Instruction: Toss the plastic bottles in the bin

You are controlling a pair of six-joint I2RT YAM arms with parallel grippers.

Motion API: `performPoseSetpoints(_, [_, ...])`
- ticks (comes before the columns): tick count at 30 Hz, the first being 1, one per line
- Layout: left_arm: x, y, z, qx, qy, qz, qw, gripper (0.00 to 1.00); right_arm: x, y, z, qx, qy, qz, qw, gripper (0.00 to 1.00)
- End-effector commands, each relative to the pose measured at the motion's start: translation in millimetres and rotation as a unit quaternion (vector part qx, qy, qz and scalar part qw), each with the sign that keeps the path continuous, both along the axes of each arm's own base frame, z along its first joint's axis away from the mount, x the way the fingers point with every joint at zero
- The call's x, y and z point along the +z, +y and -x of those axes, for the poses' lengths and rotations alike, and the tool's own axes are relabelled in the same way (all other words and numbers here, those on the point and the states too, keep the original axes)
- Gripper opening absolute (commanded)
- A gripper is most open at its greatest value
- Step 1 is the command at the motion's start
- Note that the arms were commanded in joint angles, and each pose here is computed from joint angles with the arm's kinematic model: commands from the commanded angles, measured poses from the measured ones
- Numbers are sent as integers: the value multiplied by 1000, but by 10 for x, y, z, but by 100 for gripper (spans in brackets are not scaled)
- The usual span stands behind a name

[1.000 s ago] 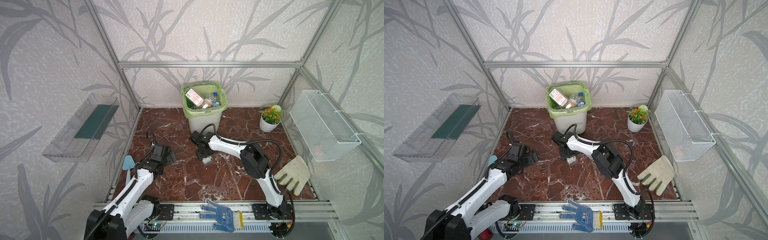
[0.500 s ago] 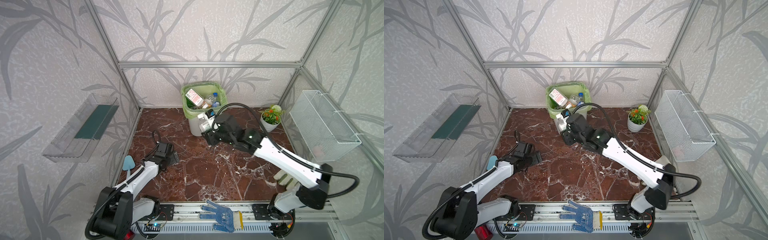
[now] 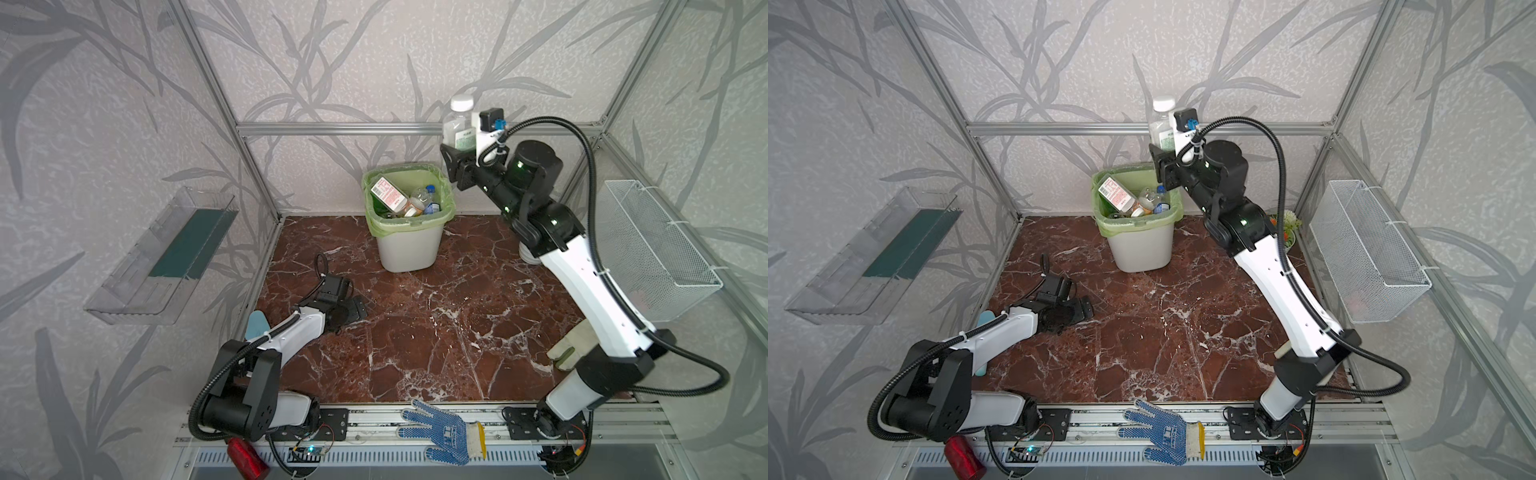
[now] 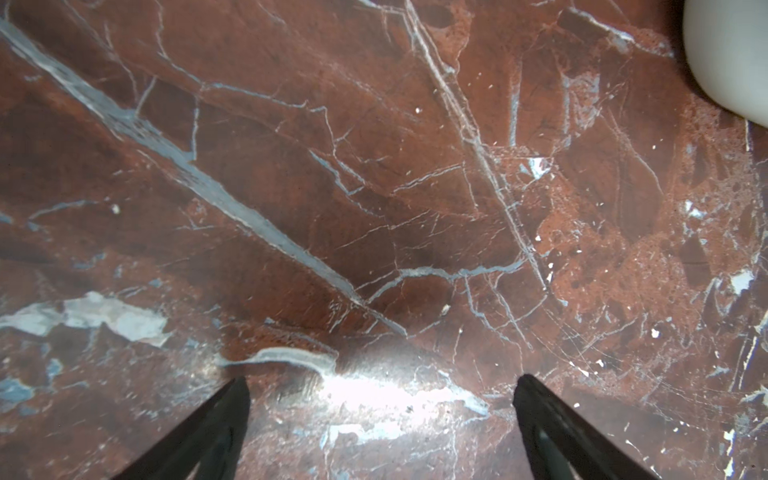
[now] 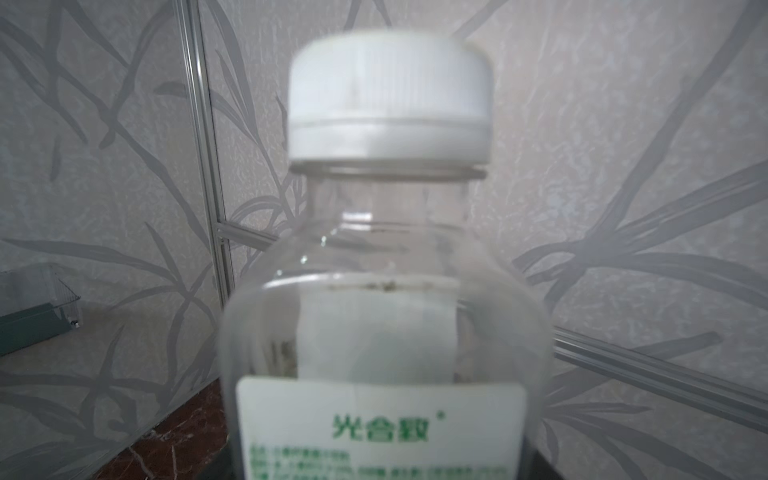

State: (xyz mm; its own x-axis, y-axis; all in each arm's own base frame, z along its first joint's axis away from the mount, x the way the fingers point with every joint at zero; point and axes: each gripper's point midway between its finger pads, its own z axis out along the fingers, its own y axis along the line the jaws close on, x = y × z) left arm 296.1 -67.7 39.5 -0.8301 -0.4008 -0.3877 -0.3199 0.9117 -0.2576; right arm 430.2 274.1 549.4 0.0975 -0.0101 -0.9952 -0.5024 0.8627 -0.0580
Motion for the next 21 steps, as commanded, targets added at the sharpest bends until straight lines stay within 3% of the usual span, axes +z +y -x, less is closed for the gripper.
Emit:
performPoseSetpoints(1, [78, 19, -55, 5, -13, -4, 1000, 99, -1193, 507, -425, 44, 162, 81, 982, 51])
performPoseSetpoints(3, [93, 40, -37, 6, -14, -8, 1000, 99, -1627, 505, -663, 13, 212, 120, 970, 56])
performPoseSetpoints(4, [92, 48, -22, 6, -13, -9, 1000, 99, -1651, 453, -724, -4, 218, 125, 968, 62])
performPoseSetpoints(6, [101, 65, 1, 4, -14, -14, 1000, 99, -1567, 294, -795, -37, 216, 122, 968, 80])
performPoseSetpoints(9, [122, 88, 24, 3, -15, -20, 1000, 99, -1182, 85, -733, -62, 188, 87, 976, 95])
performPoseSetpoints(15, [141, 108, 68, 7, -19, -20, 1000, 99, -191, -212, -282, -75, 84, 21, 993, 100])
performPoseSetpoints(21, [136, 107, 74, 8, -17, -19, 1000, 99, -63, -424, -51, -86, 60, 12, 994, 100])
